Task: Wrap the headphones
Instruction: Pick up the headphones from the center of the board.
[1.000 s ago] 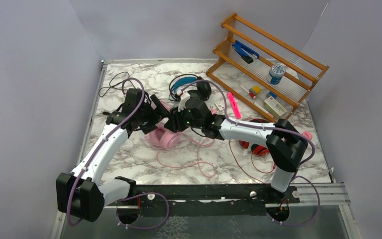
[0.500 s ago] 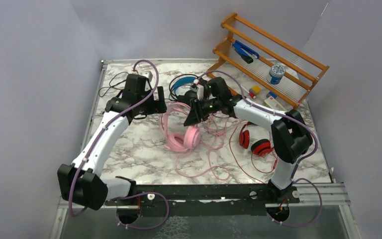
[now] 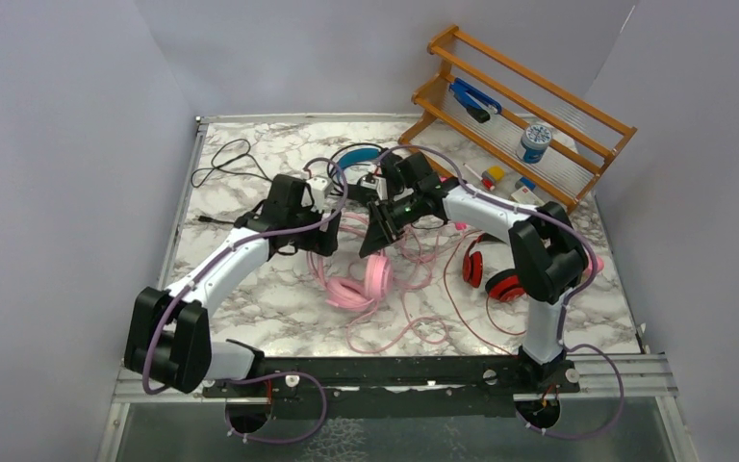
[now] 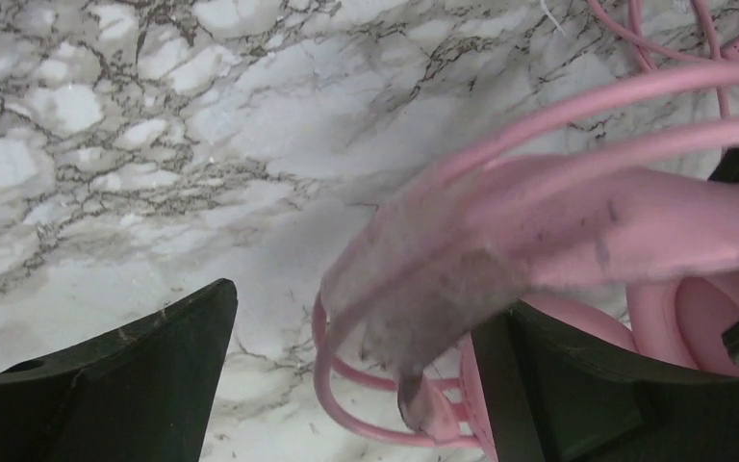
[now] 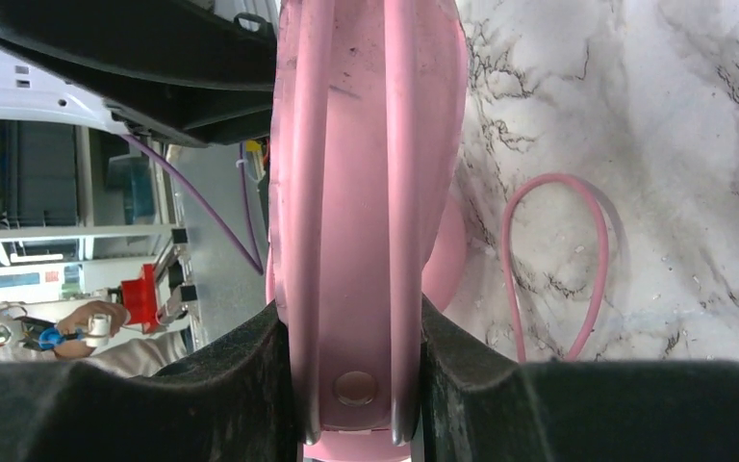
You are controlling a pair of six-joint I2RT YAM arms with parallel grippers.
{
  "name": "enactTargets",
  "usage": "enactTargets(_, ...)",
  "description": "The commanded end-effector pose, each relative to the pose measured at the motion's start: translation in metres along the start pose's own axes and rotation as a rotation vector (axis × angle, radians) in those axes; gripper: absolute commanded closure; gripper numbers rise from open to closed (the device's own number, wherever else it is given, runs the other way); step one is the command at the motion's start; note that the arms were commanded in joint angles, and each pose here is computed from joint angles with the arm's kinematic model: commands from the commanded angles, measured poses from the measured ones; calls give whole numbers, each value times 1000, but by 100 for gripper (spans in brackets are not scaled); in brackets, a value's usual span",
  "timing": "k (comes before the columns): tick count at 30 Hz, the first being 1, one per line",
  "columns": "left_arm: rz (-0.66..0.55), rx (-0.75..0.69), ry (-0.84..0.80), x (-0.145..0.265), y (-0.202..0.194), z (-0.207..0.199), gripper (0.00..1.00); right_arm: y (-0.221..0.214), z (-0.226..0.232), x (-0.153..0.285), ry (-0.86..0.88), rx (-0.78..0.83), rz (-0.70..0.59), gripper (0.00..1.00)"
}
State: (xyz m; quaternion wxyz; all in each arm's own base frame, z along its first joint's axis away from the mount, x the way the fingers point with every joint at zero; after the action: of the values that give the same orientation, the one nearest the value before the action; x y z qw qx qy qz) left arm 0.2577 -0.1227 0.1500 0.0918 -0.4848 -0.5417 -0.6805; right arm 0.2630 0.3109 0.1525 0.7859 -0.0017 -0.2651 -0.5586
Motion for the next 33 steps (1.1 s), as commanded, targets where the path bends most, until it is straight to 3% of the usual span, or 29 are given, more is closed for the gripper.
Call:
enactTargets(1,-79,-107,19,-25,29,9,11,0,8,0,74,14,62,87)
enactTargets(4,-63,-133,63,-34,30,12,14,-1,7,0,71,18,74,87)
enactTargets(8,-155,-186,64,-34,27,7,15,-2,9,1,93,34,78,86)
enactTargets(11,-195,-198,29,-30,27,1,32,-2,9,0,103,38,85,85)
enactTargets(12,-201,-190,30,-27,28,0,45,-2,9,1,100,38,85,84)
enactTargets(15,-182,-128,74,-12,28,1,60,3,9,4,21,43,51,70)
enactTargets(19,-135,18,114,10,19,-2,78,19,13,18,-176,55,-66,34)
enactTargets(22,-123,115,109,23,15,-9,87,28,25,36,-262,81,-174,17)
enactTargets(26,-118,243,107,34,10,-15,92,29,42,62,-288,147,-296,10)
enactTargets(33,-73,318,-35,35,14,-34,92,38,45,60,-343,321,-357,11)
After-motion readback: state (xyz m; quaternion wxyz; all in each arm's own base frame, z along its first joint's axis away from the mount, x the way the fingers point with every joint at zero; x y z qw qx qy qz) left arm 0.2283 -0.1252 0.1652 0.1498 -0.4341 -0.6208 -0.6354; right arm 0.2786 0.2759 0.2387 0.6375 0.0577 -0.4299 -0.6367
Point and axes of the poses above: each gripper's point midway between its finger pads, its own x axis back along the fingers, its own z axis along the line the jaws close on, y = z × x, the point moved 6 cm from there along x, back along the fingers, and after that the axes turned 11 degrees about -x, right-handed, at the moved point
